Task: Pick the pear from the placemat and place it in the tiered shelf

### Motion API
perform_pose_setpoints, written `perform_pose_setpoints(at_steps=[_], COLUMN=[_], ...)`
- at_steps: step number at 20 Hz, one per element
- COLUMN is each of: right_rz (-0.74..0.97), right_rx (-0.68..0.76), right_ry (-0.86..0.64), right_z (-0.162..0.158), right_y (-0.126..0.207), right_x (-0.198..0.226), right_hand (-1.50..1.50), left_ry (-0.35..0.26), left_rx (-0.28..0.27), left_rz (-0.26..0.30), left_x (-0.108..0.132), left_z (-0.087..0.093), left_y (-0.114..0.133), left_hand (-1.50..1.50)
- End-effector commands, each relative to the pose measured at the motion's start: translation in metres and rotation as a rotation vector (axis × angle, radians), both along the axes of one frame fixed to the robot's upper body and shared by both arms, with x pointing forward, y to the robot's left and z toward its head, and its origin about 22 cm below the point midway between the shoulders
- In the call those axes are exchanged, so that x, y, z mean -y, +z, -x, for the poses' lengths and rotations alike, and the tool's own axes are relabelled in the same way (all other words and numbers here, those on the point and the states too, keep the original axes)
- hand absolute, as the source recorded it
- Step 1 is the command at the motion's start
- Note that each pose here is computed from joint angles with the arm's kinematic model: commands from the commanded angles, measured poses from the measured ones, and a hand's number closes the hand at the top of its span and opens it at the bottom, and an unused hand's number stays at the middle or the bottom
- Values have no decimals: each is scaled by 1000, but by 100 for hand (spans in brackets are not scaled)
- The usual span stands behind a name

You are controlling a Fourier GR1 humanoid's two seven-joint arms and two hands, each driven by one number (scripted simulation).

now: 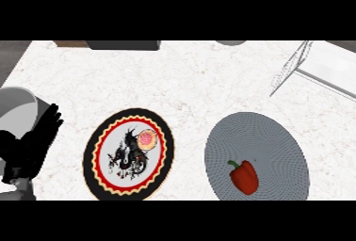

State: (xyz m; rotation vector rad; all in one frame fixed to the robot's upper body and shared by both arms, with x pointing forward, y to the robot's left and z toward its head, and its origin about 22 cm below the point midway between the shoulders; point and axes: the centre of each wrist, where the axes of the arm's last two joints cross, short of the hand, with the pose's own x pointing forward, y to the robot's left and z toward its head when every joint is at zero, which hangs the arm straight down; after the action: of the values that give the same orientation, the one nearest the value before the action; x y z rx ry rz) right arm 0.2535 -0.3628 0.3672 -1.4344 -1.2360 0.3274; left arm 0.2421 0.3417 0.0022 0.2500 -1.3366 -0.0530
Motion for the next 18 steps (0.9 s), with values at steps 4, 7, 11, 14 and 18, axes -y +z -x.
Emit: perform_pose_setpoints(at_steps=[4, 7, 11, 14, 18], right_rz=[29, -54, -88, -62, -138], right_rx=[-35, -10, -11, -50, 9], right_ry=[-47, -34, -59, -80, -177], right_z=[-37, -37, -66, -77, -72], right_y=[-21, -23, -57, -45, -52], right_x=[34, 55, 62, 70, 104], right_hand=[150, 150, 150, 150, -150], left_ry=[8, -2, -13, -13, 2], left_rx=[-9, 6, -1, -3, 6], left_rz=[-5, -4, -3, 6, 7], left_x=[-9, -14, -19, -5, 5], left_z=[9, 14, 14, 2, -2], left_y=[-16, -13, -3, -2, 6], left_hand=[0, 0, 0, 0, 0])
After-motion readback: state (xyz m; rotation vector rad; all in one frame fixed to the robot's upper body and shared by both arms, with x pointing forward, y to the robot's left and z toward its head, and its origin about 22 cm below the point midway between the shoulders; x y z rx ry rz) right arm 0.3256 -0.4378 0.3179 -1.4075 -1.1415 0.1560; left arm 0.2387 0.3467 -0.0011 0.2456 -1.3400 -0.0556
